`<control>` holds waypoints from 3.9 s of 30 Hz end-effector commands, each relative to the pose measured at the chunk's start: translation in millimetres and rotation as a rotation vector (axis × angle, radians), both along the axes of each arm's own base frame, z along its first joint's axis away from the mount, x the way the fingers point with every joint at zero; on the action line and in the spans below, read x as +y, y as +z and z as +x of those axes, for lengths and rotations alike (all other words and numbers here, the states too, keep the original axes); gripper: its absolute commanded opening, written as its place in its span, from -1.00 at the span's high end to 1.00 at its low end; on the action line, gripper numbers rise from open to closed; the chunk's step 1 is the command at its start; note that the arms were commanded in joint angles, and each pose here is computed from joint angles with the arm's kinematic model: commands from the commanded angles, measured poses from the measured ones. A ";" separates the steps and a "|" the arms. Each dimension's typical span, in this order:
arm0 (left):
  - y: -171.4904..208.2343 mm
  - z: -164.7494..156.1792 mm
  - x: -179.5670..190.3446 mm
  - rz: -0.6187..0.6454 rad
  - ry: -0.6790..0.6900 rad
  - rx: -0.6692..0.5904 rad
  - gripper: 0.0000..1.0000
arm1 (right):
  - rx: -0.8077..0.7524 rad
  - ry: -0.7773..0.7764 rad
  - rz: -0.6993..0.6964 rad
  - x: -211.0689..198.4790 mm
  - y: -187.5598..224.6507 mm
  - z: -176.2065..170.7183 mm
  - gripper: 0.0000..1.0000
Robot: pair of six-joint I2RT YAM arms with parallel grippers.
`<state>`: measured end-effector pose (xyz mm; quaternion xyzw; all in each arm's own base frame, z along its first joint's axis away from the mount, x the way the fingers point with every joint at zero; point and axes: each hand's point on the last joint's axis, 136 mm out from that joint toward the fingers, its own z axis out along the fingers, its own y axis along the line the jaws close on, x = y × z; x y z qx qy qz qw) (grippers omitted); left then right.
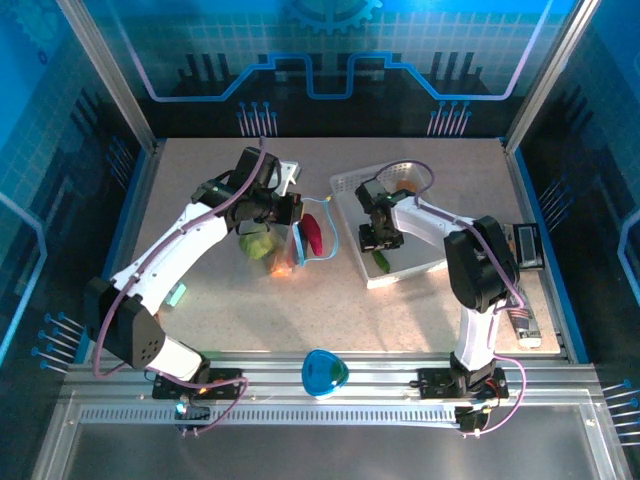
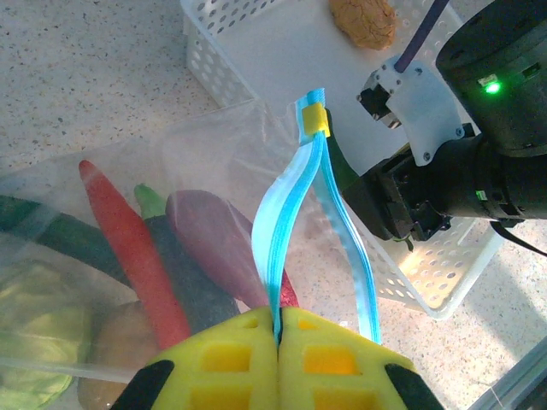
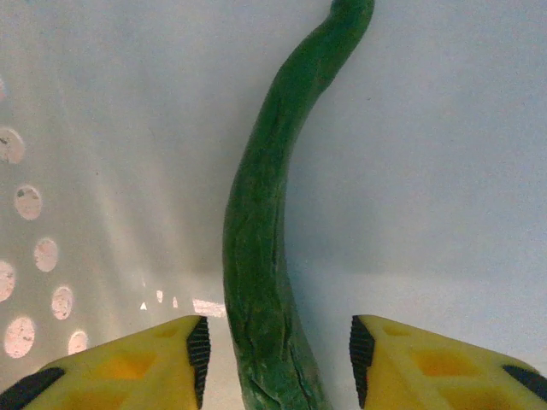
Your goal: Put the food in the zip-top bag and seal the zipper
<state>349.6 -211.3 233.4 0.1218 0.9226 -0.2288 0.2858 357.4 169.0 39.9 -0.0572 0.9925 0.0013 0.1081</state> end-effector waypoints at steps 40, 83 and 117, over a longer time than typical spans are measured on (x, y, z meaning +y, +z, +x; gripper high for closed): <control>12.0 6.8 -9.7 -0.048 -0.020 -0.011 0.99 | -0.772 0.165 0.654 85.2 247.3 -25.3 0.82; 56.3 13.3 -12.0 -0.087 -0.028 -0.100 0.98 | -0.519 0.476 0.537 191.0 148.8 -74.7 0.68; 46.4 1.4 -7.0 -0.069 -0.042 -0.088 0.99 | -0.338 0.596 0.747 111.6 261.0 -115.2 0.60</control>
